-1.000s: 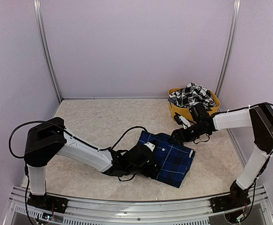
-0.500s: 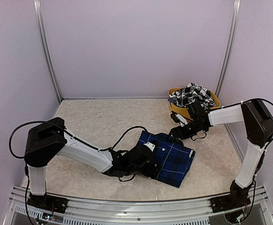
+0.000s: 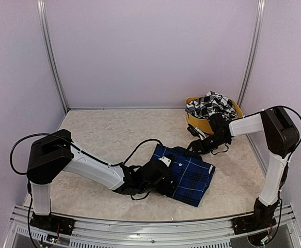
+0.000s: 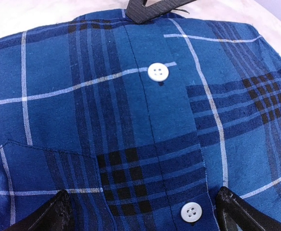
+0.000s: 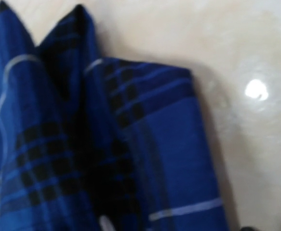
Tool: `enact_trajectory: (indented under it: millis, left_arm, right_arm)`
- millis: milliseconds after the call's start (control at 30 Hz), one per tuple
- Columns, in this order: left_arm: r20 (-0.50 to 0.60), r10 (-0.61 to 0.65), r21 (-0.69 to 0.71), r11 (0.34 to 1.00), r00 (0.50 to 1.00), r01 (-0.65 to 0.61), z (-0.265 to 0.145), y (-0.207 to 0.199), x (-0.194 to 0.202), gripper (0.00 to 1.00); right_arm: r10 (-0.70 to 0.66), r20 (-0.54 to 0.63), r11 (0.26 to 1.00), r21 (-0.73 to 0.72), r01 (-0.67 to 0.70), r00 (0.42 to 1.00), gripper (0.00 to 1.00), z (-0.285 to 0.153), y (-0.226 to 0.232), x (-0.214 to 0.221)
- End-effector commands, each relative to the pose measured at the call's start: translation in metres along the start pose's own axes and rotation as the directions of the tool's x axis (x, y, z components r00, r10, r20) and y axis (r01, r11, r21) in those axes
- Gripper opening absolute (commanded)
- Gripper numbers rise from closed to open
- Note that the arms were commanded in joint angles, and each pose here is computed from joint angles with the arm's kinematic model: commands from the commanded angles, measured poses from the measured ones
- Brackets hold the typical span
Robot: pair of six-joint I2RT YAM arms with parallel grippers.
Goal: Fold and stack the long sleeve shirts
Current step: Pick up the square-folded shirt from the center of the board.
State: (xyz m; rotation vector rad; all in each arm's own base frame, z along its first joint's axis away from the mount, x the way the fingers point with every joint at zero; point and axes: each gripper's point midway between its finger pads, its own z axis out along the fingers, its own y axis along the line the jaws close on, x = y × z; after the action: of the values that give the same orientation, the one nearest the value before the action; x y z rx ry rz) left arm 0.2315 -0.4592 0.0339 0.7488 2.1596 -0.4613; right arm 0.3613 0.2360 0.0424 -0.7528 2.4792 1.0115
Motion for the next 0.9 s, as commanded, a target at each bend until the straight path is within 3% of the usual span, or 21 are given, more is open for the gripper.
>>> enact_trajectory:
  millis: [0, 200, 867]
  left_arm:
    - [-0.044, 0.030, -0.048, 0.998, 0.999, -0.032, 0.007, 0.010, 0.019, 0.99]
    - [-0.041, 0.028, -0.052, 0.998, 0.999, -0.030, 0.006, 0.012, 0.020, 0.99]
    - [-0.039, 0.044, -0.106, 0.993, 0.998, -0.048, -0.006, 0.033, 0.034, 0.99]
  right_arm:
    - [0.097, -0.077, 0.989, -0.101, -0.104, 0.992, 0.85, 0.009, 0.002, 0.033]
    - [0.123, -0.101, 0.980, -0.144, -0.137, 0.987, 0.81, 0.011, 0.006, 0.044]
    - [0.121, -0.211, 0.970, -0.180, -0.160, 0.970, 0.53, 0.029, 0.051, 0.082]
